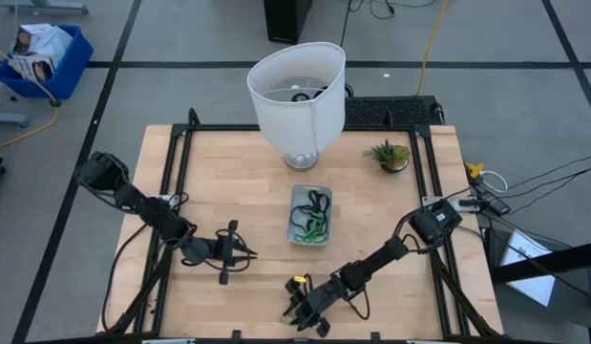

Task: Pick and place rubber bands into bin
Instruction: Put the green rubber band into the gray bin

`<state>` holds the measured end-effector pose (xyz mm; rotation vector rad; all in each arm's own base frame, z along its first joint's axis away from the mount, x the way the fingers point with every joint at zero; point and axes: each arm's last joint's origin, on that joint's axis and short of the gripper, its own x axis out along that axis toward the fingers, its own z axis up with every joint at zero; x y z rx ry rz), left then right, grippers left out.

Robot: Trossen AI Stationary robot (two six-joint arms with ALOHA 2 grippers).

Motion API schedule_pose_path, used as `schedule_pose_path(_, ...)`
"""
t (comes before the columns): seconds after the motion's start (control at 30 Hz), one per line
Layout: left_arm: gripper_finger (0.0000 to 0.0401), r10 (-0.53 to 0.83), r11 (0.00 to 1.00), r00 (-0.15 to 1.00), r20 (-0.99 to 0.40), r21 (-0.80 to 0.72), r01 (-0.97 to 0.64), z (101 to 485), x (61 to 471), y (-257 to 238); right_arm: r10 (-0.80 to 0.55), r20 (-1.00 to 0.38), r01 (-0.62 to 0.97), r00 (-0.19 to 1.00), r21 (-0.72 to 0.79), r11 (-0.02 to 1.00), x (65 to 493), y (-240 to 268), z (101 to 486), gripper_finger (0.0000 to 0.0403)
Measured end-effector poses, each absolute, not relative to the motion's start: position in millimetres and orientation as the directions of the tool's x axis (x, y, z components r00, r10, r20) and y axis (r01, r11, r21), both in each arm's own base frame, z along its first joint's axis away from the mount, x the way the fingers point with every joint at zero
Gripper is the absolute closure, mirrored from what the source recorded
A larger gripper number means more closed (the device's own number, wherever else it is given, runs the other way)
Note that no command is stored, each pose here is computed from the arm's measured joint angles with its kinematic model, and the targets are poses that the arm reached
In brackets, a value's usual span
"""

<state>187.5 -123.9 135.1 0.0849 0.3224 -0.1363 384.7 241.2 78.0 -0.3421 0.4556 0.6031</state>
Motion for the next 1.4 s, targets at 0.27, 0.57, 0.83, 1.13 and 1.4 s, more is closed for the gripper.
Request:
schedule_pose_path(0.27, 0.0354, -0.118, 0.987, 0.940, -0.321, 0.067, 0.147, 135.1, 187.5, -123.9, 0.482, -0.522, -0.631, 0.704, -0.146, 0.762, 383.1, 242.7, 67.7, 0.0367)
schedule_pose_path(0.57, 0.0354, -0.118, 0.989, 0.940, -0.321, 0.050, 0.141, 135.1, 187.5, -123.9, 0.464, -0.489, -0.611, 0.739, -0.194, 0.767, 386.9, 237.0, 83.3, 0.0401)
schedule_pose_path(0.83, 0.0354, -0.115, 0.990, 0.935, -0.337, 0.044, 0.137, 133.5, 187.0, -123.5, 0.330, -0.451, -0.504, 0.829, -0.348, 0.791, 383.3, 220.4, 158.5, 0.0402)
schedule_pose_path(1.13, 0.0354, -0.119, 0.989, 0.931, -0.344, 0.040, 0.142, 132.8, 186.0, -124.5, 0.161, -0.473, -0.390, 0.866, -0.438, 0.810, 367.4, 195.3, 214.5, 0.0403)
schedule_pose_path(1.4, 0.0354, -0.136, 0.986, 0.928, -0.346, 0.044, 0.160, 132.5, 183.6, -127.9, 0.193, -0.493, -0.389, 0.848, -0.334, 0.859, 357.9, 173.6, 230.5, 0.0403)
